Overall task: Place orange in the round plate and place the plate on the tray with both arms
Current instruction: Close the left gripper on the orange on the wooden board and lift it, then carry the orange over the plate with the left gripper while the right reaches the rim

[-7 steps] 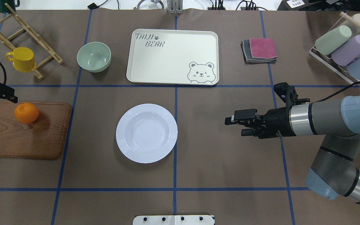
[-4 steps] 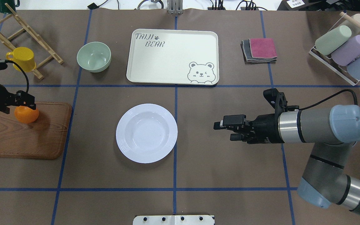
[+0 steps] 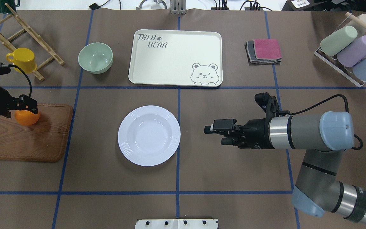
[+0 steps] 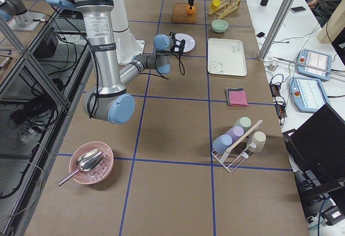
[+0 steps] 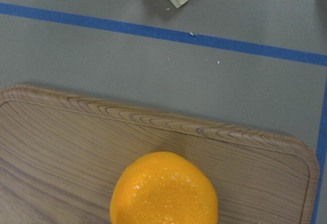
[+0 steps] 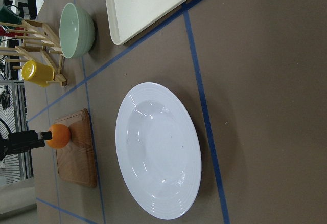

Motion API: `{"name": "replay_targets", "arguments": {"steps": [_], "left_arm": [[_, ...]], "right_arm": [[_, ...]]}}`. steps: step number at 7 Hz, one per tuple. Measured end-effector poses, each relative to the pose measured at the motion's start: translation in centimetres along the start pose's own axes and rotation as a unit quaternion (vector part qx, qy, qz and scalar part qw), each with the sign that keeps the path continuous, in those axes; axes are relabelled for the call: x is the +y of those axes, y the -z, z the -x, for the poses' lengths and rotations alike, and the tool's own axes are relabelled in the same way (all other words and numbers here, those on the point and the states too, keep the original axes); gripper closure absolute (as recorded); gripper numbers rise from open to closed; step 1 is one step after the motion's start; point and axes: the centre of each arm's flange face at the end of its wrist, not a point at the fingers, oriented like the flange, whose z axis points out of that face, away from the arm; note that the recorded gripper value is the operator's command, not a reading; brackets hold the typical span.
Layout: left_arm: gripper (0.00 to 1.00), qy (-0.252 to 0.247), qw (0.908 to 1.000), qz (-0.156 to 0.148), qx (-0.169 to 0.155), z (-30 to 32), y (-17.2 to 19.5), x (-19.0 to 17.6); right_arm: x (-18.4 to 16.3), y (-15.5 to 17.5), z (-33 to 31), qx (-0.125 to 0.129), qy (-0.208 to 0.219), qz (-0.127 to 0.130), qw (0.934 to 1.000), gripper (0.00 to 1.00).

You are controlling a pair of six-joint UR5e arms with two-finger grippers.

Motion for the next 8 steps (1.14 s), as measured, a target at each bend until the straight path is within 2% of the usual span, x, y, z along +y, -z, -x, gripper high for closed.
{"name": "replay_targets", "arguments": {"steps": [3, 6, 8], "left_arm": [[0.03, 0.000, 1.0000, 0.000, 0.002, 0.1, -2.2, -1.4], [0.22, -0.001, 1.0000, 0.003, 0.001, -0.1, -3.0, -1.8], [0.22, -0.002, 1.0000, 0.005, 0.004, -0.7, -3.1, -1.7]], "right_arm": [[0.5, -0.6, 0.4, -0.002, -0.001, -0.004, 1.0000, 0.02], [1.0, -1.2, 0.5, -0.004, -0.001, -0.010, 0.9999, 0.02], [1.5, -1.6, 0.6, -0.008, -0.001, -0.009, 0.9999, 0.01]]}}
